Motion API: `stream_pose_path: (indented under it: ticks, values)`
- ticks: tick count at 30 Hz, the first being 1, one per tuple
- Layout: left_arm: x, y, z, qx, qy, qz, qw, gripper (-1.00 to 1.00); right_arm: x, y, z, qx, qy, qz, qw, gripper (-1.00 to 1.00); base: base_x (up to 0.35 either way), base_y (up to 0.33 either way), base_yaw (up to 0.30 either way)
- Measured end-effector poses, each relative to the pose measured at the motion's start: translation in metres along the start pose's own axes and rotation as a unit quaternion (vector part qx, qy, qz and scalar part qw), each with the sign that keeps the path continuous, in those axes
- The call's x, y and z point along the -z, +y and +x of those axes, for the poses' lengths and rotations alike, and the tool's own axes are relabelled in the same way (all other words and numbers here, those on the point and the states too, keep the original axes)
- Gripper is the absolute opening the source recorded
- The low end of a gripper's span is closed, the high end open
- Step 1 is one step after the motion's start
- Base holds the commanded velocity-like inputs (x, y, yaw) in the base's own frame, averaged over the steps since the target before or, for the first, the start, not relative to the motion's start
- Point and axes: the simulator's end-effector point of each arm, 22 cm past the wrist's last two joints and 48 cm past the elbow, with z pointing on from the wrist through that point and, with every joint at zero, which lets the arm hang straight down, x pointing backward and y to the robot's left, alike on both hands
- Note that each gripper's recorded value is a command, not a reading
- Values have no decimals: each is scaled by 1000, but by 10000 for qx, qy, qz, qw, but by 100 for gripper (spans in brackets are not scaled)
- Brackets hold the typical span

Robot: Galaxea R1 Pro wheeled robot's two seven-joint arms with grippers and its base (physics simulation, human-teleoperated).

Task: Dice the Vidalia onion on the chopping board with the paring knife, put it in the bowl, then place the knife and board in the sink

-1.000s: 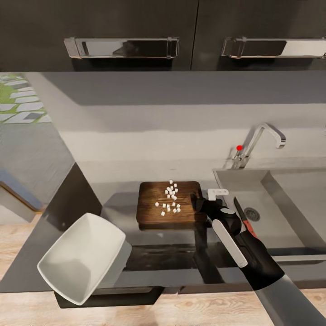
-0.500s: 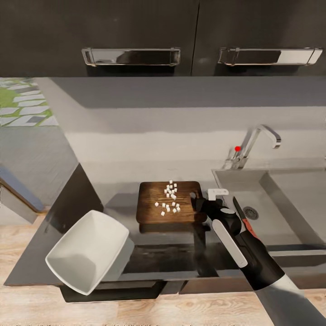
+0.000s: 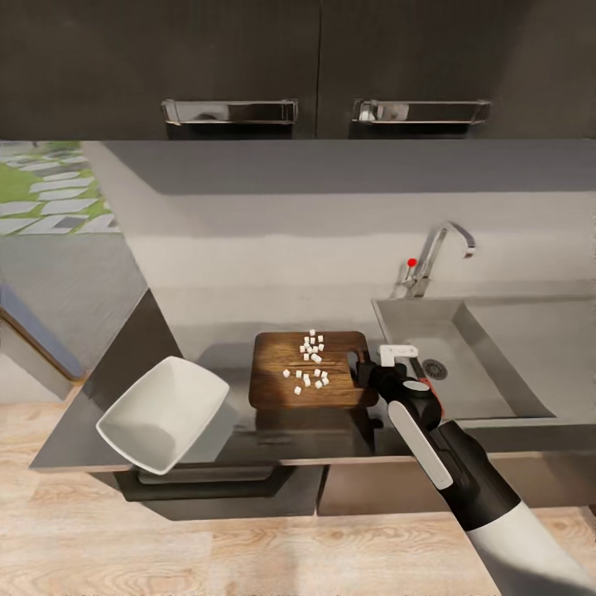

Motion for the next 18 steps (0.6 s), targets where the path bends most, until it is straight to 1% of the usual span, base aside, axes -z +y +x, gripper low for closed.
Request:
stream_pose_path:
  ticks: [18]
  values:
    - [0,-1,-10,6,-143,11,9999,100,11,0,-15,6,-148,1,9999,-100,-4,-1,0]
